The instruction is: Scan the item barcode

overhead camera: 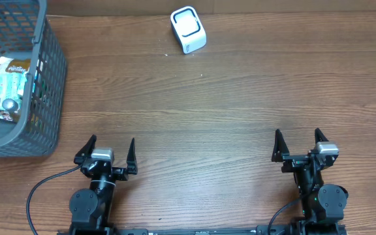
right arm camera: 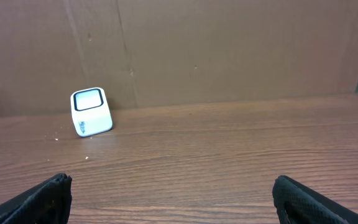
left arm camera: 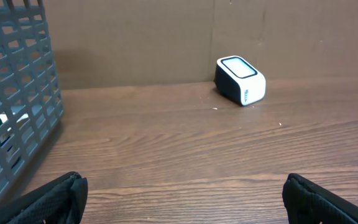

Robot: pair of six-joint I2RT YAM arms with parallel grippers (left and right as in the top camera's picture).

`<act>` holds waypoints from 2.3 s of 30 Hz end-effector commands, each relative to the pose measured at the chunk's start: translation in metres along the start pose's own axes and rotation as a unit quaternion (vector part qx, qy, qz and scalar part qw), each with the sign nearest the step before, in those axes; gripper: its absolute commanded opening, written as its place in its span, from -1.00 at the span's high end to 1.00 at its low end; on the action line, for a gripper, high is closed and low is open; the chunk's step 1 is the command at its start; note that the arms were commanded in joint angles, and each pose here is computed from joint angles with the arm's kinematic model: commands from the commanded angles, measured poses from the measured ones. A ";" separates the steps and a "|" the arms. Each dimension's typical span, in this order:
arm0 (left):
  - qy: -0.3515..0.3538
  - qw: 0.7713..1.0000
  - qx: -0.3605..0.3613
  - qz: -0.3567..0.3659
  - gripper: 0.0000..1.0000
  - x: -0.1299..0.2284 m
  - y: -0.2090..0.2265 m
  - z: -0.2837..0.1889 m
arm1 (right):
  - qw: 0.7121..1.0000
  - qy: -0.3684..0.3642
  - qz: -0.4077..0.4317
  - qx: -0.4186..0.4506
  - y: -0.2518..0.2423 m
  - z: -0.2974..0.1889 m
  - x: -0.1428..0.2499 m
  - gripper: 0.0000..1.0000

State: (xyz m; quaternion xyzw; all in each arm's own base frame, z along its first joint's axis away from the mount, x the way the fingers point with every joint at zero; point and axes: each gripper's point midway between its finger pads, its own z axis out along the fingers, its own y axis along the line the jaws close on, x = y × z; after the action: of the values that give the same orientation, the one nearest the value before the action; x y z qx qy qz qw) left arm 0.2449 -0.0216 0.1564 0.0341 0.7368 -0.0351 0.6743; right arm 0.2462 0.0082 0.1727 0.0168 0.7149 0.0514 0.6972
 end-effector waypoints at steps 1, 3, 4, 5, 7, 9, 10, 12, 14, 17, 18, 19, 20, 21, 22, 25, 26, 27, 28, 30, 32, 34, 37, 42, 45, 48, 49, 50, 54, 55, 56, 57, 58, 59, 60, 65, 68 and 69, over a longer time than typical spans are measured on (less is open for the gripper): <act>-0.017 1.000 -0.017 0.009 -0.99 -0.007 0.006 -0.001 | 1.000 0.000 -0.002 0.004 -0.001 0.000 0.003 -1.00; -0.051 0.999 0.001 0.009 -0.99 -0.024 0.000 -0.002 | 1.000 0.000 -0.002 0.004 -0.001 0.000 0.003 -1.00; -0.077 0.997 0.013 0.011 -0.99 -0.037 -0.005 -0.004 | 1.000 0.000 -0.002 0.004 -0.001 0.000 0.003 -1.00; -0.102 0.994 0.023 0.013 -0.99 -0.051 -0.008 -0.006 | 1.000 0.000 -0.002 0.004 -0.001 0.000 0.003 -1.00; -0.147 0.988 0.036 0.017 -0.99 -0.082 -0.013 -0.016 | 1.000 0.000 -0.002 0.004 -0.001 0.000 0.003 -1.00; -0.176 0.984 0.037 0.014 -1.00 -0.113 -0.014 -0.028 | 1.000 0.000 -0.002 0.004 -0.001 0.000 0.003 -1.00; -0.188 0.981 0.037 0.015 -1.00 -0.130 -0.014 -0.036 | 1.000 0.000 -0.002 0.004 -0.001 0.000 0.003 -1.00; -0.201 0.979 0.035 0.016 -0.99 -0.162 -0.014 -0.052 | 1.000 0.000 -0.002 0.004 -0.001 0.000 0.003 -1.00; -0.197 0.980 0.020 0.013 -0.99 -0.190 -0.010 -0.066 | 1.000 0.000 -0.002 0.004 -0.001 0.000 0.003 -1.00; -0.150 0.988 -0.019 0.004 -1.00 -0.228 0.003 -0.081 | 1.000 0.000 -0.002 0.004 -0.001 0.000 0.003 -1.00; -0.127 0.991 -0.030 0.004 -0.99 -0.238 0.007 -0.083 | 1.000 0.000 -0.002 0.004 -0.001 0.000 0.003 -1.00; -0.106 0.994 -0.036 0.006 -1.00 -0.248 0.009 -0.084 | 1.000 0.000 -0.002 0.004 -0.001 0.000 0.003 -1.00; -0.080 0.996 -0.037 0.015 -1.00 -0.258 0.009 -0.083 | 1.000 0.000 -0.002 0.004 -0.001 0.000 0.003 -1.00; -0.051 0.998 -0.037 0.021 -1.00 -0.267 0.009 -0.080 | 1.000 0.000 -0.002 0.004 -0.001 0.000 0.003 -1.00; -0.026 0.999 -0.036 0.025 -1.00 -0.274 0.009 -0.076 | 1.000 0.000 -0.002 0.004 -0.001 0.000 0.003 -1.00; 0.064 0.997 -0.034 0.032 -0.99 -0.290 0.010 -0.058 | 1.000 0.000 -0.002 0.004 -0.001 0.000 0.003 -1.00; 0.085 0.995 -0.033 0.034 -0.99 -0.292 0.010 -0.053 | 1.000 0.000 -0.002 0.004 -0.001 0.000 0.003 -1.00; 0.113 0.993 -0.031 0.034 -0.99 -0.294 0.010 -0.046 | 1.000 0.000 -0.002 0.004 -0.001 0.000 0.003 -1.00; 0.136 0.990 -0.025 0.029 -0.99 -0.296 0.008 -0.038 | 1.000 0.000 -0.002 0.004 -0.001 0.000 0.003 -1.00; 0.162 0.986 0.001 0.023 -0.99 -0.300 0.000 -0.019 | 1.000 0.000 -0.002 0.004 -0.001 0.000 0.003 -1.00; 0.176 0.984 0.025 0.018 -0.99 -0.302 -0.007 0.002 | 1.000 0.000 -0.002 0.004 -0.001 0.000 0.003 -1.00; 0.196 0.979 0.049 0.013 -0.99 -0.295 -0.015 0.021 | 1.000 0.000 -0.002 0.004 -0.001 0.000 0.003 -1.00; 0.229 0.972 0.055 0.010 -0.99 -0.277 -0.016 0.045 | 1.000 0.000 -0.002 0.004 -0.001 0.000 0.003 -1.00; 0.261 0.964 -0.036 -0.032 -0.99 -0.258 0.020 0.072 | 1.000 0.000 -0.002 0.004 -0.001 0.000 0.003 -1.00; 0.268 0.958 -0.089 -0.052 -0.99 -0.252 0.055 0.074 | 1.000 0.000 -0.002 0.004 -0.001 0.000 0.003 -1.00; 0.273 0.949 -0.142 -0.075 -0.99 -0.247 0.093 0.067 | 1.000 0.000 -0.002 0.004 -0.001 0.000 0.003 -1.00; 0.273 0.945 -0.161 -0.083 -0.99 -0.246 0.107 0.062 | 1.000 0.000 -0.002 0.004 -0.001 0.000 0.003 -1.00; 0.274 0.940 -0.181 -0.091 -0.99 -0.244 0.122 0.057 | 1.000 0.000 -0.002 0.004 -0.001 0.000 0.003 -1.00; 0.282 0.921 -0.244 -0.114 -0.99 -0.236 0.166 0.036 | 1.000 0.000 -0.002 0.004 -0.001 0.000 0.003 -1.00; 0.284 0.916 -0.258 -0.120 -0.99 -0.234 0.176 0.030 | 1.000 0.000 -0.002 0.004 -0.001 0.000 0.003 -1.00; 0.287 0.911 -0.269 -0.123 -0.99 -0.232 0.184 0.025 | 1.000 0.000 -0.002 0.004 -0.001 0.000 0.003 -1.00; 0.291 0.907 -0.279 -0.122 -0.99 -0.229 0.193 0.021 | 1.000 0.000 -0.002 0.004 -0.001 0.000 0.003 -1.00; 0.298 0.903 -0.286 -0.121 -0.99 -0.224 0.201 0.019 | 1.000 0.000 -0.002 0.004 -0.001 0.000 0.003 -1.00; 0.305 0.899 -0.290 -0.120 -0.99 -0.220 0.207 0.018 | 1.000 0.000 -0.002 0.004 -0.001 0.000 0.003 -1.00; 0.314 0.895 -0.294 -0.119 -0.99 -0.214 0.213 0.018 | 1.000 0.000 -0.002 0.004 -0.001 0.000 0.003 -1.00; 0.372 0.869 -0.297 -0.131 -0.99 -0.173 0.240 0.028 | 1.000 0.000 -0.002 0.004 -0.001 0.000 0.003 -1.00; 0.409 0.856 -0.288 -0.132 -0.99 -0.146 0.253 0.040 | 1.000 0.000 -0.002 0.004 -0.001 0.000 0.003 -1.00; 0.421 0.851 -0.285 -0.134 -1.00 -0.137 0.257 0.043 | 1.000 0.000 -0.002 0.004 -0.001 0.000 0.003 -1.00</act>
State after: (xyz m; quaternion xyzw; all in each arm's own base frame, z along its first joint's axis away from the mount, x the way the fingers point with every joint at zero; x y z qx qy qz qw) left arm 0.3182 0.2184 0.3118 -0.2638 0.9098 0.1029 0.3035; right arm 0.2461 0.0081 0.1717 0.0171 0.7163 0.0514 0.6957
